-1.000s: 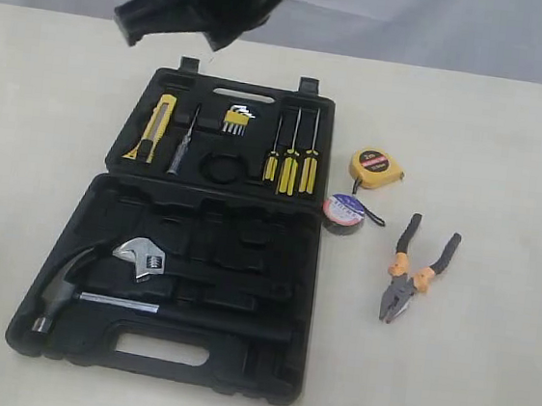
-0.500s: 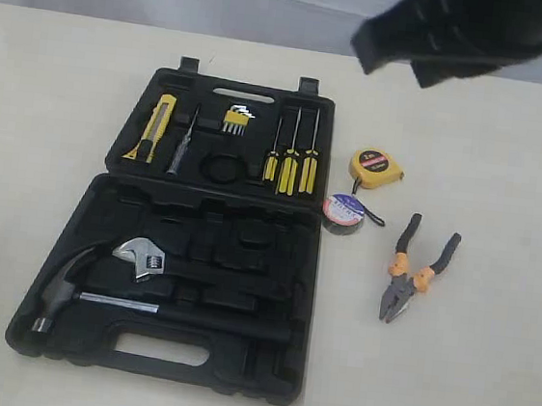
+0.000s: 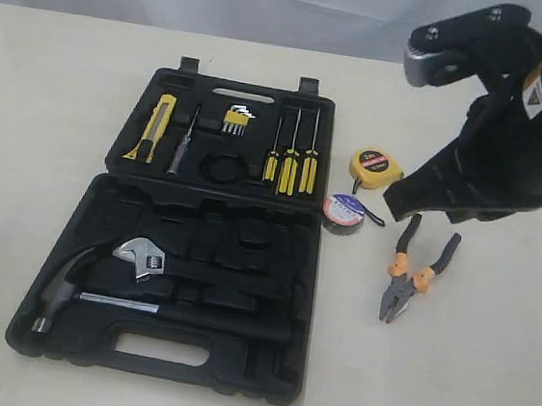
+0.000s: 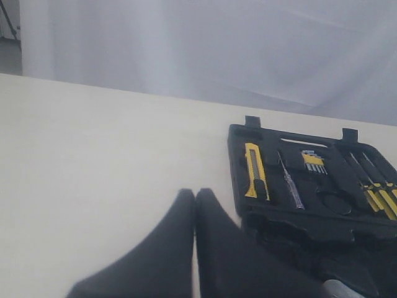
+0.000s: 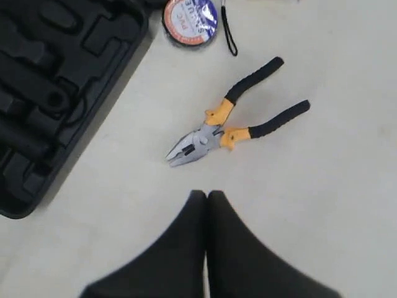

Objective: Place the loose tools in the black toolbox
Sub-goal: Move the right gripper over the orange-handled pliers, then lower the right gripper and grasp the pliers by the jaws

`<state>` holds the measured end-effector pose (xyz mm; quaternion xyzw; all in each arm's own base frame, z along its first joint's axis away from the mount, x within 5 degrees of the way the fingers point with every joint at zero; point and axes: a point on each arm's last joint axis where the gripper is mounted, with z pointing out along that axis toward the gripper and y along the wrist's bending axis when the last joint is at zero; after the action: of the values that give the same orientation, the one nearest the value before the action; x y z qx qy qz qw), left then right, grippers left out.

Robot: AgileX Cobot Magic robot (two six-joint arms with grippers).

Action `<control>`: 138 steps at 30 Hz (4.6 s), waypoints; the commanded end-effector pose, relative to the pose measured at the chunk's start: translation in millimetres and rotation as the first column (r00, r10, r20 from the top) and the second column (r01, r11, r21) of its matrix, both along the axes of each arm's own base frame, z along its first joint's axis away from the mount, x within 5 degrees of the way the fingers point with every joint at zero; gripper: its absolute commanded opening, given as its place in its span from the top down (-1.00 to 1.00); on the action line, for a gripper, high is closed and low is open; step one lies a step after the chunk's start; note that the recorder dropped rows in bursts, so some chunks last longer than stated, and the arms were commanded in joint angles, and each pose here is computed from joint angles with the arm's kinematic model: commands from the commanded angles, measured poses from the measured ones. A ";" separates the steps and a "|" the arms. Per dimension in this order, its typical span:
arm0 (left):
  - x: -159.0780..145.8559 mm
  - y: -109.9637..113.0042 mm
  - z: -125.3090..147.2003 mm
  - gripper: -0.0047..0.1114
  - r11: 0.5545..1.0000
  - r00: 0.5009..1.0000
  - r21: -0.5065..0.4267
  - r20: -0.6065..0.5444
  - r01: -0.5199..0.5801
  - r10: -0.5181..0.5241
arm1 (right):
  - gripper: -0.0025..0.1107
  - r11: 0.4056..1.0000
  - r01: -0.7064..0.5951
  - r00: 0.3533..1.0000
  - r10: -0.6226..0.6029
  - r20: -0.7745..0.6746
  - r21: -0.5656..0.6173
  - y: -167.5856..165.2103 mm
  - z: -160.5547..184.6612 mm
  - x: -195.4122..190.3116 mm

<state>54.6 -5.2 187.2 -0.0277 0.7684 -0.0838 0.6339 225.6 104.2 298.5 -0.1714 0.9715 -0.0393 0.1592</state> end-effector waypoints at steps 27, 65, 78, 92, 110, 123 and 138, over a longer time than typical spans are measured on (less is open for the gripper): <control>0.0 -0.5 1.3 0.92 1.000 1.000 -0.008 -0.003 0.006 -0.006 | 0.96 0.773 -0.626 0.780 0.619 -0.097 -0.104 -30.8 -38.0 46.0; 0.0 -0.5 1.3 0.92 1.000 1.000 -0.008 -0.003 0.006 -0.006 | 0.39 0.130 -0.988 0.146 0.965 -0.216 -0.086 -28.1 -62.8 28.2; 0.0 -0.5 1.3 0.92 1.000 1.000 -0.008 -0.003 0.006 -0.006 | -0.18 0.143 -0.984 0.161 0.970 -0.180 -0.109 -26.2 -70.8 27.7; 0.0 -0.5 1.3 0.92 1.000 1.000 -0.008 -0.003 0.006 -0.006 | -0.17 0.275 -0.961 0.275 0.962 0.001 -0.022 -10.3 -67.5 26.0; 0.0 -0.5 1.3 0.92 1.000 1.000 -0.008 -0.003 0.006 -0.006 | -0.17 -0.006 -0.997 0.018 0.960 -0.281 -0.083 -24.4 -99.0 40.7; 0.0 -0.5 1.3 0.92 1.000 1.000 -0.008 -0.003 0.006 -0.006 | -0.17 -0.186 -0.981 -0.148 0.907 -0.395 -0.060 -3.3 -143.2 53.5; 0.0 -0.5 1.3 0.92 1.000 1.000 -0.008 -0.003 0.006 -0.006 | -0.17 -0.254 -0.966 -0.216 0.888 -0.407 -0.041 8.6 -145.0 47.8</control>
<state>54.6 -5.2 187.2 -0.0277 0.7684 -0.0838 0.6339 276.2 115.0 154.6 -0.8801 0.4709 -0.0604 0.0071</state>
